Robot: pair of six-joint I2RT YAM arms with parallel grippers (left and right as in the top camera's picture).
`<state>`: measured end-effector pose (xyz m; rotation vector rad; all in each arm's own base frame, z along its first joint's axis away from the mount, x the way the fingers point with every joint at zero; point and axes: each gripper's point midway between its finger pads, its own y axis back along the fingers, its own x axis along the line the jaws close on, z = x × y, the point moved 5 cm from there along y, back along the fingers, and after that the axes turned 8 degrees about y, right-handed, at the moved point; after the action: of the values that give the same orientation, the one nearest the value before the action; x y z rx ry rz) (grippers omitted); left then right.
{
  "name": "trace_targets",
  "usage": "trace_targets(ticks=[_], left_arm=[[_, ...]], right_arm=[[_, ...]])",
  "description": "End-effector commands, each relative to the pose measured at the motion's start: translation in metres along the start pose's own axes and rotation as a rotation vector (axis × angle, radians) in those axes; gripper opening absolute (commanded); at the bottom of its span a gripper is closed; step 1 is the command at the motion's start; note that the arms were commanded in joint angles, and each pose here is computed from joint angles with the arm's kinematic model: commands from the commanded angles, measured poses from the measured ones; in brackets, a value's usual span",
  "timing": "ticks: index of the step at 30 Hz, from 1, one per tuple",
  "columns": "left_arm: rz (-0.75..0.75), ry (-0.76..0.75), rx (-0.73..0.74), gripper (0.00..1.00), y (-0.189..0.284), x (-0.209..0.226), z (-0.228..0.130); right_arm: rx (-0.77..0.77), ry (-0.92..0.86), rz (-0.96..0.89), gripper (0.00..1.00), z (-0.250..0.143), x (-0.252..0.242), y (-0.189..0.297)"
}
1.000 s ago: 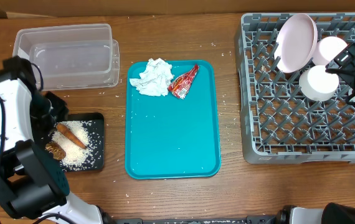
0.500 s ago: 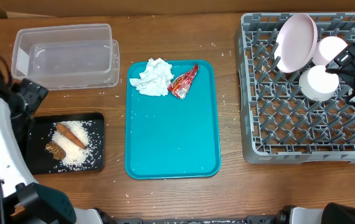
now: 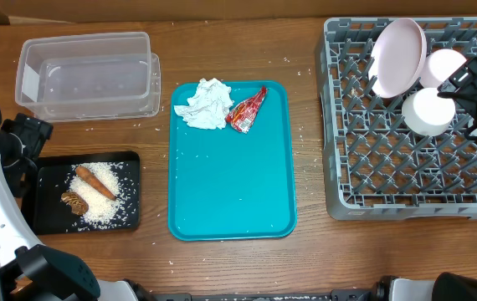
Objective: Sort waste into correct bins and load items into the dishwasher
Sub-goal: 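Move the left gripper over the teal tray to the red wrapper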
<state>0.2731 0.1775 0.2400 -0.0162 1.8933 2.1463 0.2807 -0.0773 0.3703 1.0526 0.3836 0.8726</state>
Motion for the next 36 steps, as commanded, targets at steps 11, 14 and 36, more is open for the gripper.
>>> trace_targets(ticks=[11, 14, 36], left_arm=[[-0.644, -0.943, 0.420, 0.61, 0.028, -0.106, -0.157], [-0.646, -1.098, 0.407, 1.00, 0.030, -0.120, -0.201], [-0.320, -1.574, 0.037, 1.00, 0.010, -0.216, -0.350]], right_arm=[[-0.020, -0.011, 0.007, 1.00, 0.002, -0.001, 0.005], [-0.020, -0.011, 0.007, 1.00, 0.002, -0.001, 0.005], [-0.020, -0.011, 0.007, 1.00, 0.002, -0.001, 0.005]])
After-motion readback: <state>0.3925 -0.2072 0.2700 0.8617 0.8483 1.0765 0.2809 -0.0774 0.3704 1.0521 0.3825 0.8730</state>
